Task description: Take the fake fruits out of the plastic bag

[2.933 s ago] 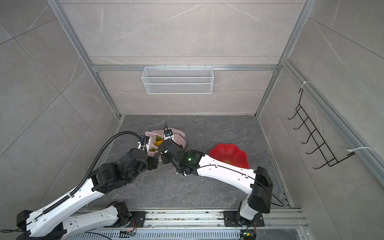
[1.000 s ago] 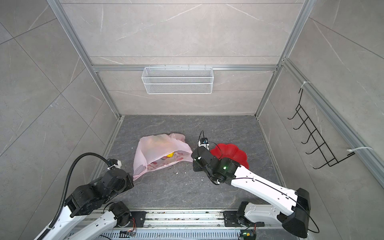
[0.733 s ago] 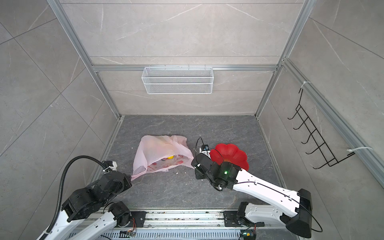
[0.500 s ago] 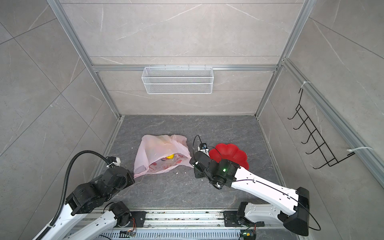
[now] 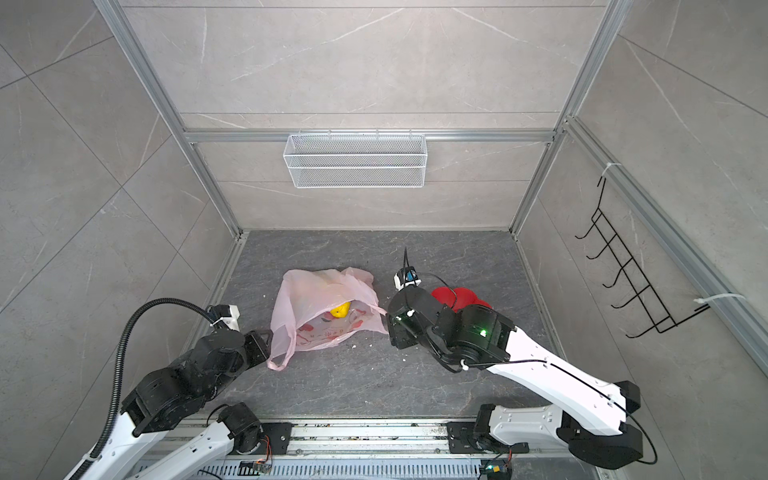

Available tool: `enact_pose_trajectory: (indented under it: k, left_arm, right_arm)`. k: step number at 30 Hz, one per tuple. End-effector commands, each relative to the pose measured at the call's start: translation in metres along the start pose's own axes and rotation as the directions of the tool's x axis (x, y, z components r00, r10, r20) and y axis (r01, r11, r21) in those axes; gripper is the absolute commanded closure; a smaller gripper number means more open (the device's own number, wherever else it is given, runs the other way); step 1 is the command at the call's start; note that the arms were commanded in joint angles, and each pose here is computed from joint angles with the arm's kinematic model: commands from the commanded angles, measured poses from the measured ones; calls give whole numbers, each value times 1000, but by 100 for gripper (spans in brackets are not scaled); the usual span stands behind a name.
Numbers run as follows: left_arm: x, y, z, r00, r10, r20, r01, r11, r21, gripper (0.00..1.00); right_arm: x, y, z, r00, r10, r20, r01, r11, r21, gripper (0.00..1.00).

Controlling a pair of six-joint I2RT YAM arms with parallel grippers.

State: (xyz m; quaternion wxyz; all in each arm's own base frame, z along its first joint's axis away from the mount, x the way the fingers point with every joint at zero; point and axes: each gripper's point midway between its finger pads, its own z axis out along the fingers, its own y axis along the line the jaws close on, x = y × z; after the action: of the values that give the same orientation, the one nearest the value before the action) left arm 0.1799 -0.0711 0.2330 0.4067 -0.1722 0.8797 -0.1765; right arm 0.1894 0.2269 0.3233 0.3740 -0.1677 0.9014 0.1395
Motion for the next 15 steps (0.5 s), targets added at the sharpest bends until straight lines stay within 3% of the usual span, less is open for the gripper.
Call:
enact_pose_trajectory:
  k: [1,4,8,11,15]
  left_arm:
    - [-17,-18,-10,998,-16,54,12,996,86,63]
    - [-20,-20,-12,998,-9,62,3,996,94,62]
    - [-27,-22,-20,996,43,78,-50,995,92,44]
    - [-28,-21,-24,992,113,52,-117,991,62,30]
    - [-21,-22,-26,978,205,-24,-204,978,37,23]
  right_arm:
    - [-16,16,-9,995,-94,40,95,995,-25,45]
    - [-31,62,2,988,-139,69,147,979,-141,55]
    - [-40,114,24,983,-169,72,182,953,-244,63]
    - [-33,149,51,987,-156,41,161,931,-328,67]
    - [-17,167,89,996,-90,-13,80,934,-347,70]
